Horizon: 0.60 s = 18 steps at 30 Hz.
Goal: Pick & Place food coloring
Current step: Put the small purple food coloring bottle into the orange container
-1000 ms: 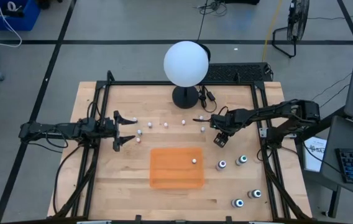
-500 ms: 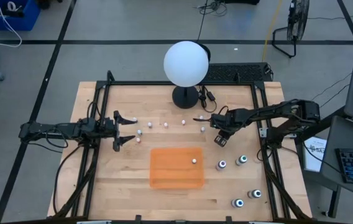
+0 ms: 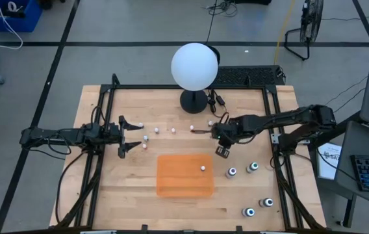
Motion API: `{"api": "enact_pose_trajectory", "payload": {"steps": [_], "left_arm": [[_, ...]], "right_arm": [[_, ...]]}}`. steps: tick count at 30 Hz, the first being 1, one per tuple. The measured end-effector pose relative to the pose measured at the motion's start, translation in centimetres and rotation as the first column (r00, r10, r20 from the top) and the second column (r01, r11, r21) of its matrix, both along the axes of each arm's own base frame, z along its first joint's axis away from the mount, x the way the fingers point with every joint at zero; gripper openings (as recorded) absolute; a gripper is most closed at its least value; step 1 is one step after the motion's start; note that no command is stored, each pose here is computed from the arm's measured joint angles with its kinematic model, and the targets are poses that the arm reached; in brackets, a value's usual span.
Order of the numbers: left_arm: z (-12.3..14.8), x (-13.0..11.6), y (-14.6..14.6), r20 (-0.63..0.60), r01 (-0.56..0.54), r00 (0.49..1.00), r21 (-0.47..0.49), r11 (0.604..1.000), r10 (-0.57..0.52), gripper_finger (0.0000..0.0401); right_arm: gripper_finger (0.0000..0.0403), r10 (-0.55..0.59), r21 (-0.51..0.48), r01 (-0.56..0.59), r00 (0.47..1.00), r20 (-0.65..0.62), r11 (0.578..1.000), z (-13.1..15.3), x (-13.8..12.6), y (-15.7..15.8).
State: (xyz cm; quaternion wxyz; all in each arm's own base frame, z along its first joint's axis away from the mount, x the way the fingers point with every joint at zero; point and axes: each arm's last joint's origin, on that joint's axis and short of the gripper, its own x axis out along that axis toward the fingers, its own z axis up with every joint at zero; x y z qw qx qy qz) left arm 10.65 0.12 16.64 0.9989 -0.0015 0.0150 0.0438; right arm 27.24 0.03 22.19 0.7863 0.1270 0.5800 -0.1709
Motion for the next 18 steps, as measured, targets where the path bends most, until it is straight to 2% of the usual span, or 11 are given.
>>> {"api": "enact_pose_trajectory", "payload": {"steps": [4, 8, 12, 18], "left_arm": [[0.0, 0.0, 0.0, 0.000, 0.000, 1.000, 0.000, 1.000, 0.000, 0.0324], [0.0, 0.0, 0.0, 0.000, 0.000, 1.000, 0.000, 1.000, 0.000, 0.0324], [0.0, 0.0, 0.0, 0.000, 0.000, 1.000, 0.000, 1.000, 0.000, 0.0324], [0.0, 0.0, 0.0, 0.000, 0.000, 1.000, 0.000, 1.000, 0.000, 0.0324]], "right_arm": [[0.0055, 0.036, -0.070, -0.033, 0.999, 0.039, 0.997, 3.5, 1.8, 2.5], [0.0055, 0.090, -0.064, -0.088, 0.995, 0.032, 0.994, 4.4, 4.0, 5.1], [0.0055, 0.168, -0.063, -0.172, 0.984, -0.066, 0.983, 3.3, 6.8, 7.8], [0.0055, 0.355, 0.045, -0.353, 0.916, -0.187, 0.935, 0.2, 10.4, 12.7]]}}
